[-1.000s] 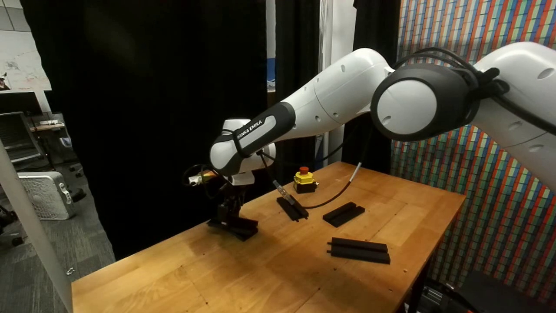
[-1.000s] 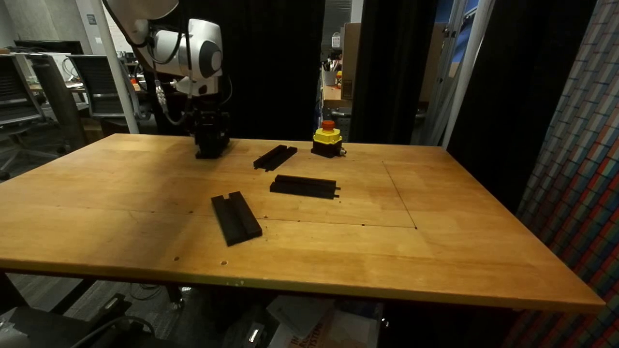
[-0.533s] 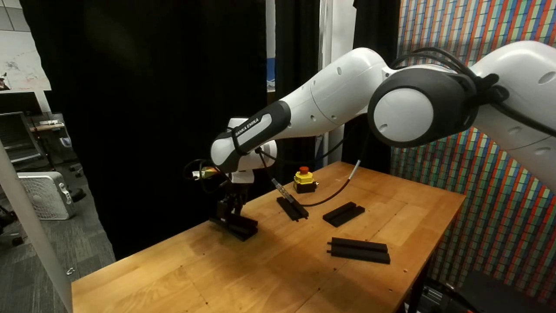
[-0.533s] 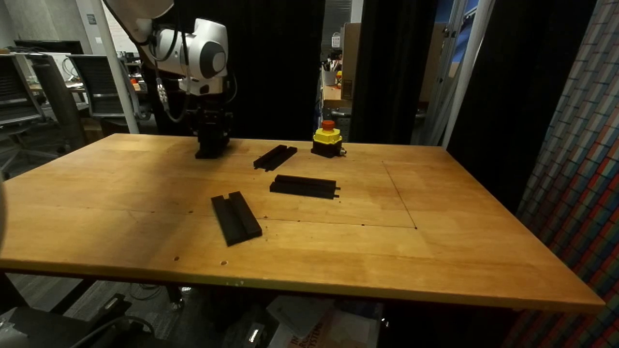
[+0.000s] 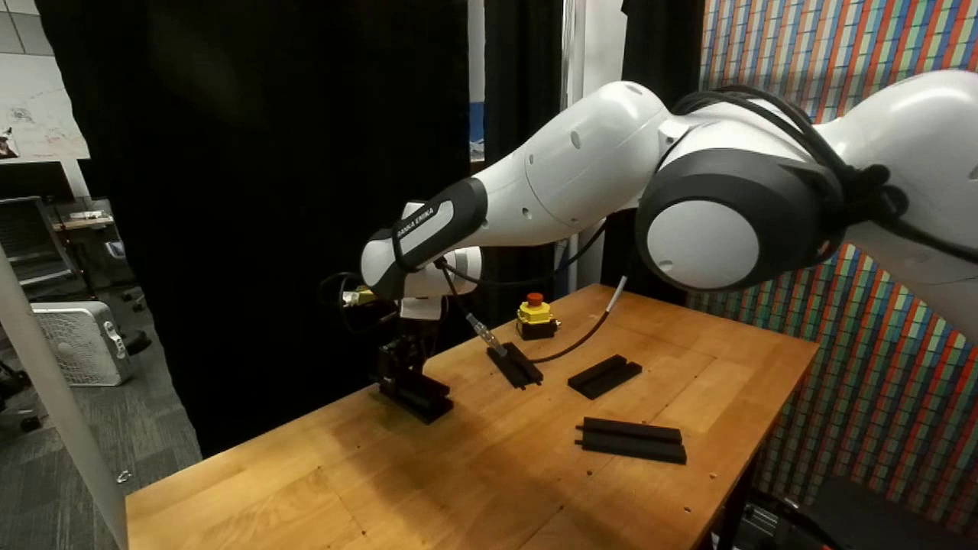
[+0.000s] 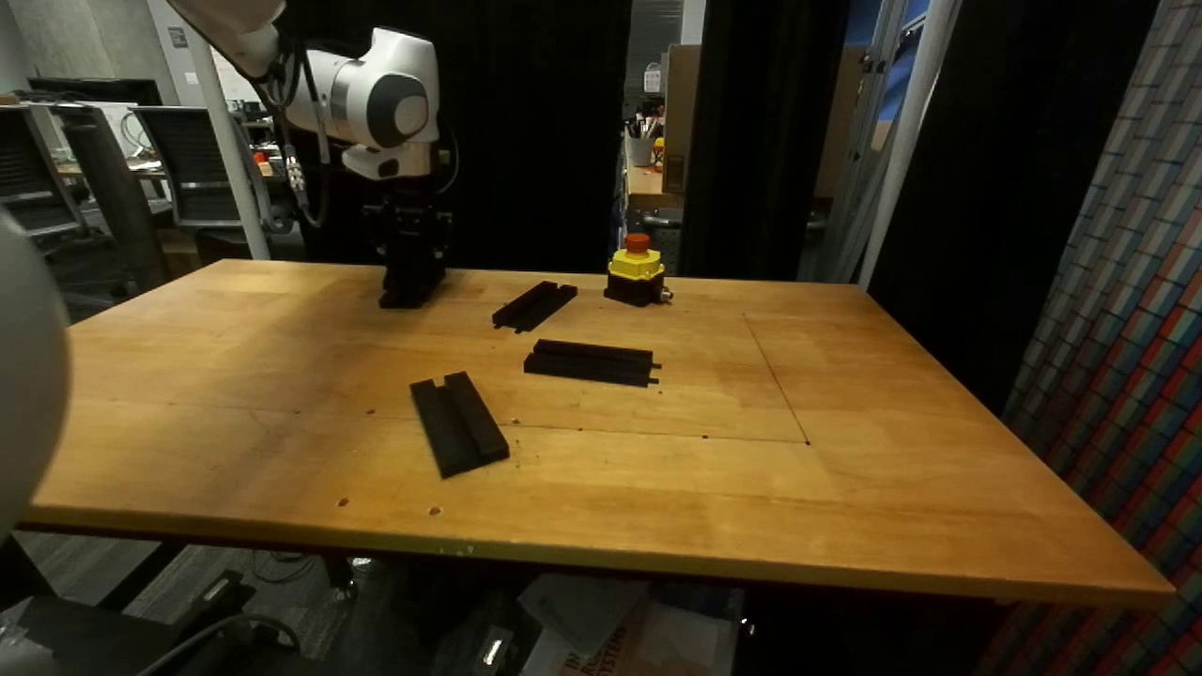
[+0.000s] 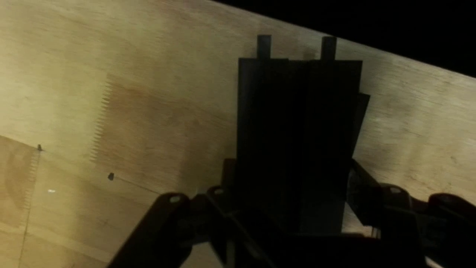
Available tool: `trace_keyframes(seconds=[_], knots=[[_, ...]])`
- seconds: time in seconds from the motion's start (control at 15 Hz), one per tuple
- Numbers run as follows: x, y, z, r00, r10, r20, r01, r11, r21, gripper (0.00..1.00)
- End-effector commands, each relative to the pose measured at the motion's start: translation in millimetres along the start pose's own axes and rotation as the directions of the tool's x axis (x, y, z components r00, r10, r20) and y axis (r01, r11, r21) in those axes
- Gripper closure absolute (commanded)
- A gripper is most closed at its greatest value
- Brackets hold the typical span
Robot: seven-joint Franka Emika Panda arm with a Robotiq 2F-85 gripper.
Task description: Stack the black objects together
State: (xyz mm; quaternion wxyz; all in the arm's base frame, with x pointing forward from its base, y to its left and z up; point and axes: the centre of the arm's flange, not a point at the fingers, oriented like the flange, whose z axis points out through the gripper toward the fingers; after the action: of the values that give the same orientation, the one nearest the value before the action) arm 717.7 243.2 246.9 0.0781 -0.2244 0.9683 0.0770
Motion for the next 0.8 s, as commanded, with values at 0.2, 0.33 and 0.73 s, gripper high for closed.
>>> trace_keyframes(seconds=[0.2,0.33,0.73], knots=[[4.7,15.6,-3.3,0.996,0.085,-0.006,-0.084,0.995,0.062,0.55],[9.0,13.7,0.3,0.996,0.089,-0.013,-0.088,0.993,0.075,0.55],[7.4,11.5,2.2,0.997,0.078,-0.03,-0.075,0.993,0.093,0.55]])
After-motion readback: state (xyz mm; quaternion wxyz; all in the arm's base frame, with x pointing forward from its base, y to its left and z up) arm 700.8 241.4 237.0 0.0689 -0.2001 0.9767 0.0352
